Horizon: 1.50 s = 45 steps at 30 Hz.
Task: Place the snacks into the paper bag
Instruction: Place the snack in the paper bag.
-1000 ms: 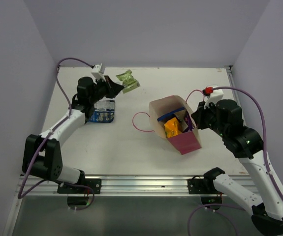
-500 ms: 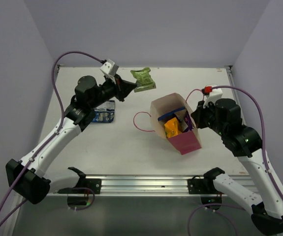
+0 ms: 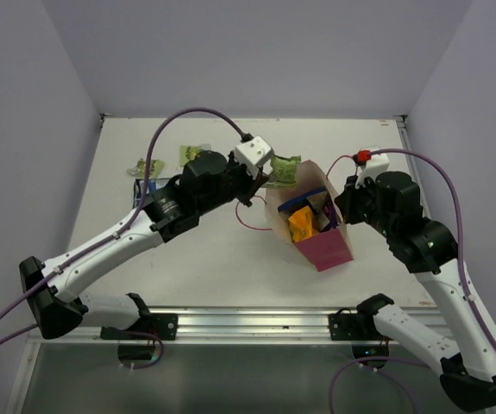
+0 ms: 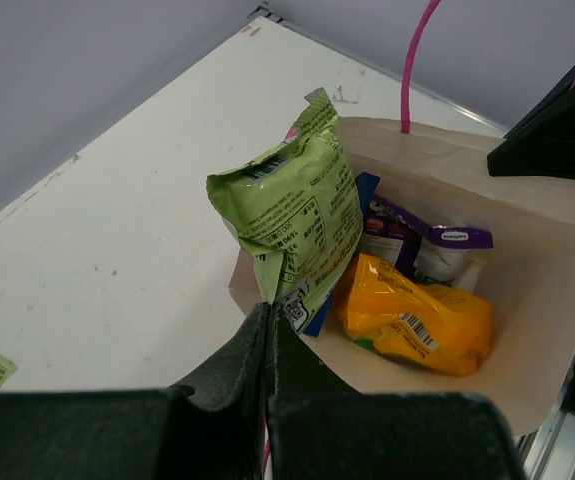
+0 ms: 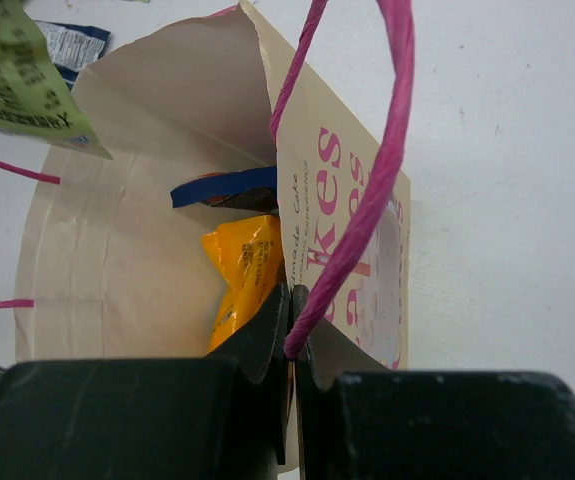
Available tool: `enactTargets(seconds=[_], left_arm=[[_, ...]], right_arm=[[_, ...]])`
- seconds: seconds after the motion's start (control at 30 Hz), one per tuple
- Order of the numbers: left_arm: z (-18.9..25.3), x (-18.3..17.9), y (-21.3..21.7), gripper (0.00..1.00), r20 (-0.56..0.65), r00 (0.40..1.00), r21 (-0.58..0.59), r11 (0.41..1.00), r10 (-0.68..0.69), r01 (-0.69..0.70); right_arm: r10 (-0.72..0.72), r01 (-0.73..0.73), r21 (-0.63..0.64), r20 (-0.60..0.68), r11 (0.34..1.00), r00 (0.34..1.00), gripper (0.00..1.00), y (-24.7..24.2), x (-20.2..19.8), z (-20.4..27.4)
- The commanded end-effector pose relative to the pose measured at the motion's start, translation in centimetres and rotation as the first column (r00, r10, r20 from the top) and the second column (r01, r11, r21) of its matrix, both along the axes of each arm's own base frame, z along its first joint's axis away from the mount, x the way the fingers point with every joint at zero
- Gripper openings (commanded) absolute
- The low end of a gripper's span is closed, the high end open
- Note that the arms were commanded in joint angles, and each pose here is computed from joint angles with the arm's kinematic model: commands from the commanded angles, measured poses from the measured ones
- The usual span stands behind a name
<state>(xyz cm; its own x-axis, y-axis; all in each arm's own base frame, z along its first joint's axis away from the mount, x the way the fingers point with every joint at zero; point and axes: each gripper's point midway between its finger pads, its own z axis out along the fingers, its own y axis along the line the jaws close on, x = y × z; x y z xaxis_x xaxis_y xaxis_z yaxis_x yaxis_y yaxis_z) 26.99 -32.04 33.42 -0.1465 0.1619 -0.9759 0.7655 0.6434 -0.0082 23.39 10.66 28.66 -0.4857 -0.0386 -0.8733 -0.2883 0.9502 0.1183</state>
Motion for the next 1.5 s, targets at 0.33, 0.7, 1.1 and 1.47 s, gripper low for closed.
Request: enactTargets(seconds=[0.33, 0.7, 1.1, 1.47], left_arm=[[-2.3, 1.3, -2.9, 0.0, 0.199, 0.97, 0.354, 0.913, 0.138, -0.202], [-4.3, 2.8, -5.8, 0.0, 0.317, 0.94, 0.475, 0.836, 0.128, -0.274], [-8.3, 4.2, -8.5, 0.0, 0.313, 0.944, 0.543, 0.797, 0.102, -0.266], [-12.3, 5.1, -9.8, 0.05, 0.247, 0.962, 0.515, 0.826, 0.112, -0.228]], right_arm=[[-0.038, 0.037, 0.007, 0.072, 0.999, 0.997, 0.03, -0.5, 0.8, 2.0], [-0.027, 0.026, 0.015, 0.075, 1.0, 0.997, 0.03, -0.4, 0.4, 1.9], [-0.033, 0.032, 0.014, 0.07, 0.999, 0.997, 0.03, -0.6, 0.3, 1.3], [-0.033, 0.032, 0.014, 0.069, 0.999, 0.997, 0.03, -0.6, 0.3, 1.0]])
